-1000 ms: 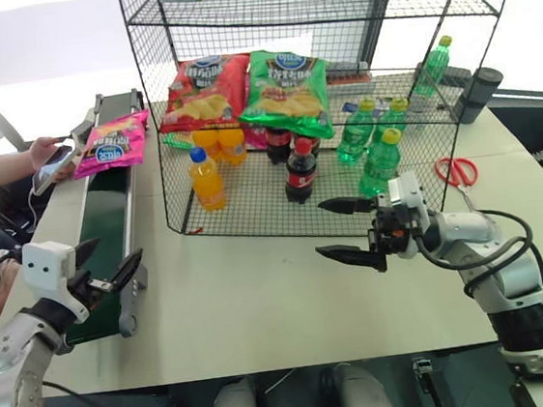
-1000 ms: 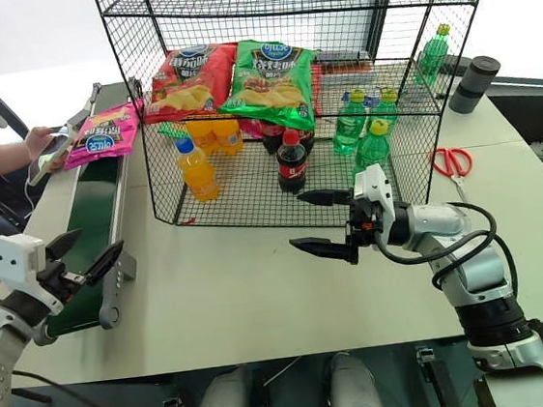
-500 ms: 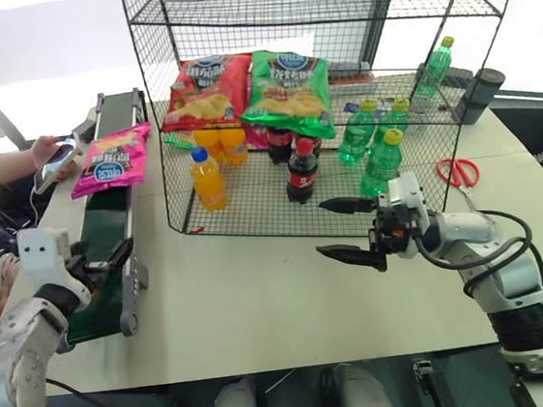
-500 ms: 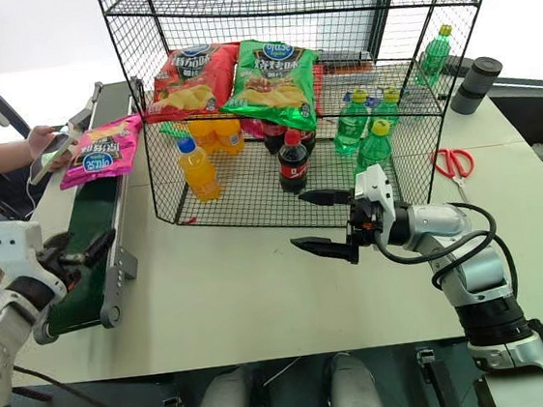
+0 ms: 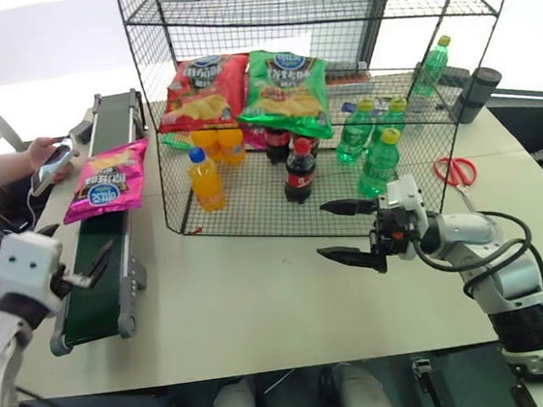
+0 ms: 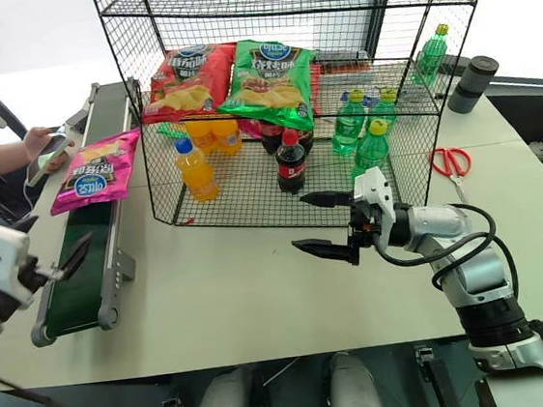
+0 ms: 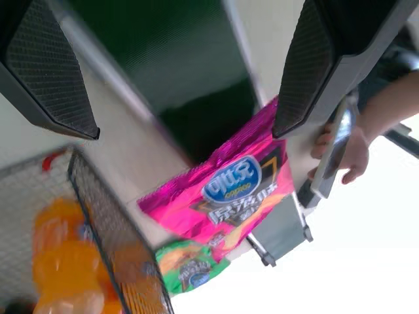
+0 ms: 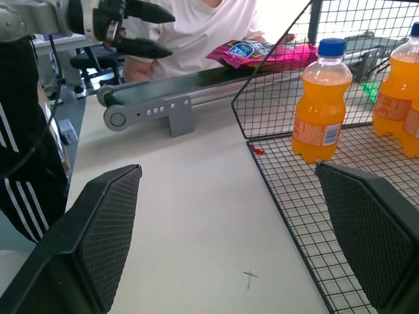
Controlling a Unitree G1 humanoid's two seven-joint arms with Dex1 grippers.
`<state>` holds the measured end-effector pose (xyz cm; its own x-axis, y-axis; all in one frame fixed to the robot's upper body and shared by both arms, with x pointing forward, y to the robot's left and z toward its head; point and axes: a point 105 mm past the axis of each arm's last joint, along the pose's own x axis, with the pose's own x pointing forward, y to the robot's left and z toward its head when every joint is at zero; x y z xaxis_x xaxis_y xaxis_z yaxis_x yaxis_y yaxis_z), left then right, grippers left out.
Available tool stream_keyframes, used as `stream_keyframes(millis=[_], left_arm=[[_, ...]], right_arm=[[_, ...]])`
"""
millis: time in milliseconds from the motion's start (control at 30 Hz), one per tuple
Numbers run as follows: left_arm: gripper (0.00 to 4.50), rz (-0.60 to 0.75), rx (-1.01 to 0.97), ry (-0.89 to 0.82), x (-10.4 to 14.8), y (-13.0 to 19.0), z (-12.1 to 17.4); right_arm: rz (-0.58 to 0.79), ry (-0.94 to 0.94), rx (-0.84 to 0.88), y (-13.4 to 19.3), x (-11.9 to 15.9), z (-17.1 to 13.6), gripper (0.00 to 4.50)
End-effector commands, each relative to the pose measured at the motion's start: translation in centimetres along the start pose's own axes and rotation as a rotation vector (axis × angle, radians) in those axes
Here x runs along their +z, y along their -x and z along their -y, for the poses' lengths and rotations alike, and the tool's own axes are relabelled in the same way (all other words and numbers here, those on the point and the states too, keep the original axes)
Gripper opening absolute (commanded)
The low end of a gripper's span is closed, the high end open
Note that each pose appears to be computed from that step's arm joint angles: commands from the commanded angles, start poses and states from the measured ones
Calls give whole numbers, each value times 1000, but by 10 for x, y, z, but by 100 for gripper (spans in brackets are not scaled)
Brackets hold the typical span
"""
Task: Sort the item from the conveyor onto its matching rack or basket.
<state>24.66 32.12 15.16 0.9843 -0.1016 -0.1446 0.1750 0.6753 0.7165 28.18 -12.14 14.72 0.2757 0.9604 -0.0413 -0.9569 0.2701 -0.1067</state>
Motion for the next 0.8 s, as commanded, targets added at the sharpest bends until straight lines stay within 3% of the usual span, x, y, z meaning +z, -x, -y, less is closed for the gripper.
stream_keyframes(millis=[33, 133, 333, 800], left_arm=[[450, -49, 17, -353, -13, 9, -14], [450, -30, 15, -453, -18, 10, -17], [450, 15, 29, -494, -17, -2, -13], [450, 49, -17, -476, -20, -22, 7]], right_arm=[[18, 42, 72, -9, 9, -14, 443], [0, 42, 97, -13, 1, -19, 443], [5, 48, 91, -16, 3, -15, 443], [-8, 72, 60, -11, 5, -10, 443]])
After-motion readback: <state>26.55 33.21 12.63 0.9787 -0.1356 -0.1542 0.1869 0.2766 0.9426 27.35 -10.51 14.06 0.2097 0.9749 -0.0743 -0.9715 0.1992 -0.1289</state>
